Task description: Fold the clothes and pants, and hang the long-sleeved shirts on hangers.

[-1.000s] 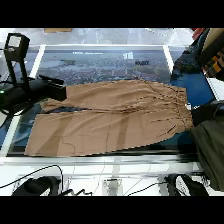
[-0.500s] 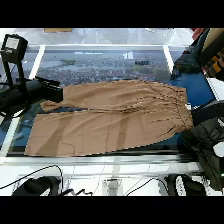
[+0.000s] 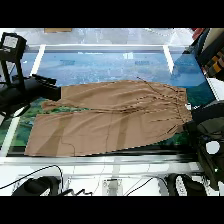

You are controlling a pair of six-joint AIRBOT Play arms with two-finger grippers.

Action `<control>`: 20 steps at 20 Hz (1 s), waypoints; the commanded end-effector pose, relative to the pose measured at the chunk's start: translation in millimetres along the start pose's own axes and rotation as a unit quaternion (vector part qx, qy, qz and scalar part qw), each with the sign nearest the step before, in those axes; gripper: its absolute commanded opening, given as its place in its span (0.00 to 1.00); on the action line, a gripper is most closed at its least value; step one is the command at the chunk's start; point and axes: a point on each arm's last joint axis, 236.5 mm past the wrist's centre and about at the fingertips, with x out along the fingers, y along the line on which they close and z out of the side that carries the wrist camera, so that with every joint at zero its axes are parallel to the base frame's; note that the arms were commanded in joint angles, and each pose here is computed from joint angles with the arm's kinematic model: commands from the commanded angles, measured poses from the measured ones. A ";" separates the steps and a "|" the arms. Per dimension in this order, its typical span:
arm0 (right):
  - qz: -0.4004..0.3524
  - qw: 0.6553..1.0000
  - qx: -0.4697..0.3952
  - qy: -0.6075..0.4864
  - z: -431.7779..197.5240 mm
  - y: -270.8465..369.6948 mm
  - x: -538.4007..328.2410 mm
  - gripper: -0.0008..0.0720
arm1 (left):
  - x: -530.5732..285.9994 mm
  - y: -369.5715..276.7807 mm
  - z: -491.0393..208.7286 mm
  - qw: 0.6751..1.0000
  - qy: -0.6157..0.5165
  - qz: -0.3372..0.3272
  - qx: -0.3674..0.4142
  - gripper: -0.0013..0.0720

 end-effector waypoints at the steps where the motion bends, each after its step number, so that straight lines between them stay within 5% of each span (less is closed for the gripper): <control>1: -0.037 0.998 0.040 0.020 -5.5 -15.9 23.3 0.79 | -0.3 6.7 1.5 1.000 -0.003 0.014 0.009 0.04; 11: -0.060 0.997 0.040 0.016 1.6 -30.9 75.6 0.79 | -0.3 7.4 1.6 1.000 -0.004 0.015 0.010 0.04; 16: -0.014 0.998 -0.048 -0.037 27.8 -9.5 82.7 0.75 | -0.3 7.3 1.6 1.000 -0.003 0.015 0.010 0.04; 19: -0.012 0.994 -0.102 -0.041 29.7 -7.2 82.3 0.51 | -0.5 7.3 1.6 1.000 -0.003 0.015 0.009 0.04; 20: -0.010 0.991 -0.128 -0.043 31.2 -5.5 81.8 0.33 | -0.5 7.2 1.7 1.000 -0.004 0.015 0.010 0.04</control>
